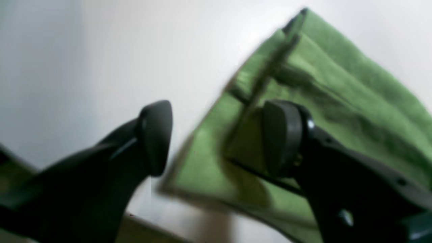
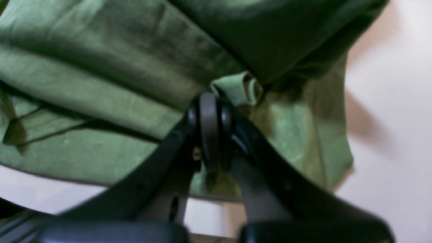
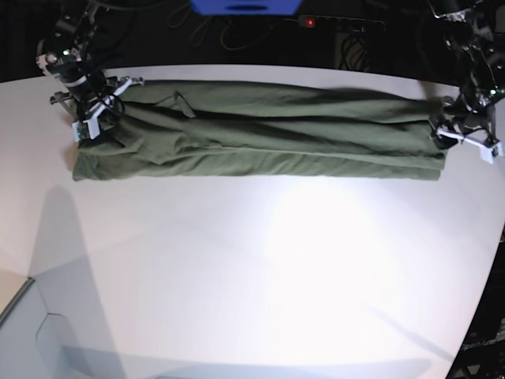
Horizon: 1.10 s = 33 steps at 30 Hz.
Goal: Layout the t-shirt on the table in an organized manner, then fold the t-shirt properly
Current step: 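Tug the folded strip's ends outward with both grippers to straighten it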
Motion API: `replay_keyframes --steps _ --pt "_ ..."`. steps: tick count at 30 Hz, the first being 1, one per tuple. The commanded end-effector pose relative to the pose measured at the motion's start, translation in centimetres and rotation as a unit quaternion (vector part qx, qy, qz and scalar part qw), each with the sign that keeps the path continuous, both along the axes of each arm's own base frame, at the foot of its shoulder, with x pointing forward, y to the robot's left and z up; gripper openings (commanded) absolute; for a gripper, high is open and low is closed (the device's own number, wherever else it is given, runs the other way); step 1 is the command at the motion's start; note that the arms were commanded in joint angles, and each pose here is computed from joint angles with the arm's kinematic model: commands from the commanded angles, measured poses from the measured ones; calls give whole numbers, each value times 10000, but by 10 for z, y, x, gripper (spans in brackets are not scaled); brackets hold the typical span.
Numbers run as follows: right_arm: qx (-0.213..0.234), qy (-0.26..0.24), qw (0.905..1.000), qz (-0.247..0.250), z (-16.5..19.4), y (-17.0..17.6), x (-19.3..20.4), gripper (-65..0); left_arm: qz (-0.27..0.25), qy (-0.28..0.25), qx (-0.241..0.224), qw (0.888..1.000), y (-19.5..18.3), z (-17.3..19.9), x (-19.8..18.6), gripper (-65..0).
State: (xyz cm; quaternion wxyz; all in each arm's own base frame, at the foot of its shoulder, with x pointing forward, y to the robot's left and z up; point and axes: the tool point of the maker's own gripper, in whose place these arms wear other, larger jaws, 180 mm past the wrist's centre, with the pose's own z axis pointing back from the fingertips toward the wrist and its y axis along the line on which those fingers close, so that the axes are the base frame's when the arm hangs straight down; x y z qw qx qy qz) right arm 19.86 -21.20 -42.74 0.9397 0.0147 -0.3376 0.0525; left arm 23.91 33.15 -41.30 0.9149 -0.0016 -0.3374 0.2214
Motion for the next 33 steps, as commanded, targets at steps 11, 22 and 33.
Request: replay_keyframes --steps 11,22,33 --pt "-81 59 9999 4 1 -2 2 -650 -383 -254 116 9989 -3 15 14 -243" --pt "-80 28 10000 4 2 -2 4 -650 -431 -60 347 9984 -1 -5 19 -245" --pt "-166 -4 9999 31 6 -9 9 -650 -743 501 215 9957 -24 -48 10 -338"
